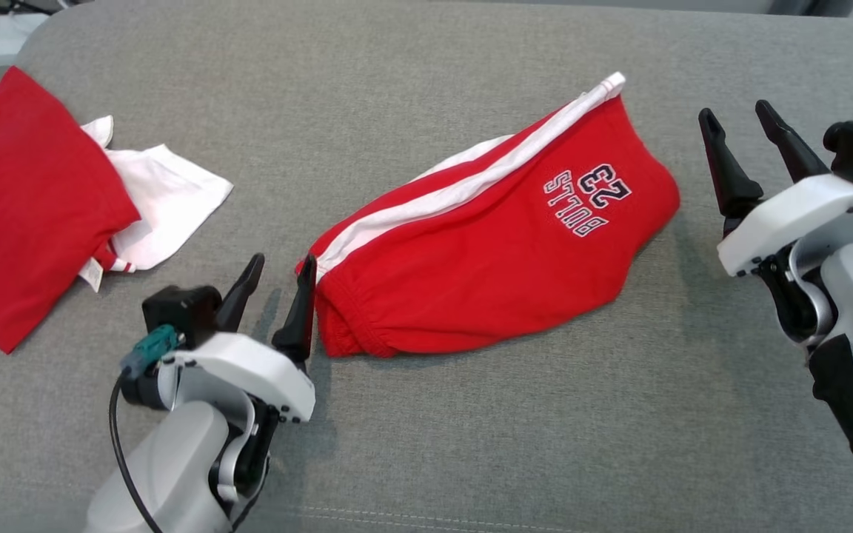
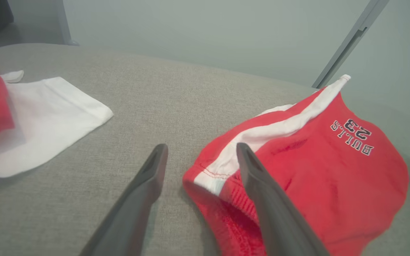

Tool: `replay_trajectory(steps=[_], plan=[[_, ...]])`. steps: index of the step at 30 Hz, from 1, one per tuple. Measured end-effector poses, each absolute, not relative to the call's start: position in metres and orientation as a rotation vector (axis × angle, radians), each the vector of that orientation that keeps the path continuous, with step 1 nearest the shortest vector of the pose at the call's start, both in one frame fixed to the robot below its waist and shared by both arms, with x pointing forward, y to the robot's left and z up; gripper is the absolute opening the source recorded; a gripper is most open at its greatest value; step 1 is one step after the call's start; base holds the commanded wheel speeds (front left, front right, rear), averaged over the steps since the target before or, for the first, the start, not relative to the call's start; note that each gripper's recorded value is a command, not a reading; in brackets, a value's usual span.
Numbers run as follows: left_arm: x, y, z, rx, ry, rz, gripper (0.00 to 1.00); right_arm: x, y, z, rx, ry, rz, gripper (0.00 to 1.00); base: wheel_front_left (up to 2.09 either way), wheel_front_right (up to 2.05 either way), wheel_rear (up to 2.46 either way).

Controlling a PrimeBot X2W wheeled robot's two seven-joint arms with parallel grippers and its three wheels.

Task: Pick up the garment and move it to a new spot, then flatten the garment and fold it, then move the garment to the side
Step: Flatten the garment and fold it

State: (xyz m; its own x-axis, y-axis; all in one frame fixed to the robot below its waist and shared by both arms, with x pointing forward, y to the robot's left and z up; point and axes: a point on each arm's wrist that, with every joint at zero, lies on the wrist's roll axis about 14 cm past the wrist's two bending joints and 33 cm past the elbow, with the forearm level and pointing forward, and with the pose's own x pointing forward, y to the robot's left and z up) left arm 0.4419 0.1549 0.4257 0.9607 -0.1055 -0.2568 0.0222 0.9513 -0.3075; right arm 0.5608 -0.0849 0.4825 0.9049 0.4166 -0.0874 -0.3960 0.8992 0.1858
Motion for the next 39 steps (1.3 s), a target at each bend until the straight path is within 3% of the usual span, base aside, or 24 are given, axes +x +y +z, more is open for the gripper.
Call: replay_trajectory(steps=[7, 12, 25, 39], plan=[[0.418, 0.136, 0.417, -0.354, 0.340, -0.098, 1.00, 0.522, -0.099, 0.459, 0.148, 0.154, 0.380, 1.00, 0.00, 0.00, 0.00], [0.413, 0.125, 0.412, -0.370, 0.392, -0.126, 1.00, 0.519, -0.087, 0.446, 0.141, 0.190, 0.398, 1.00, 0.00, 0.00, 0.00], [0.421, 0.112, 0.393, -0.483, 0.518, -0.134, 1.00, 0.559, -0.046, 0.414, 0.034, 0.316, 0.482, 1.00, 0.00, 0.00, 0.00], [0.427, 0.102, 0.374, -0.598, 0.631, -0.139, 1.00, 0.564, -0.023, 0.377, 0.012, 0.515, 0.512, 1.00, 0.00, 0.00, 0.00]])
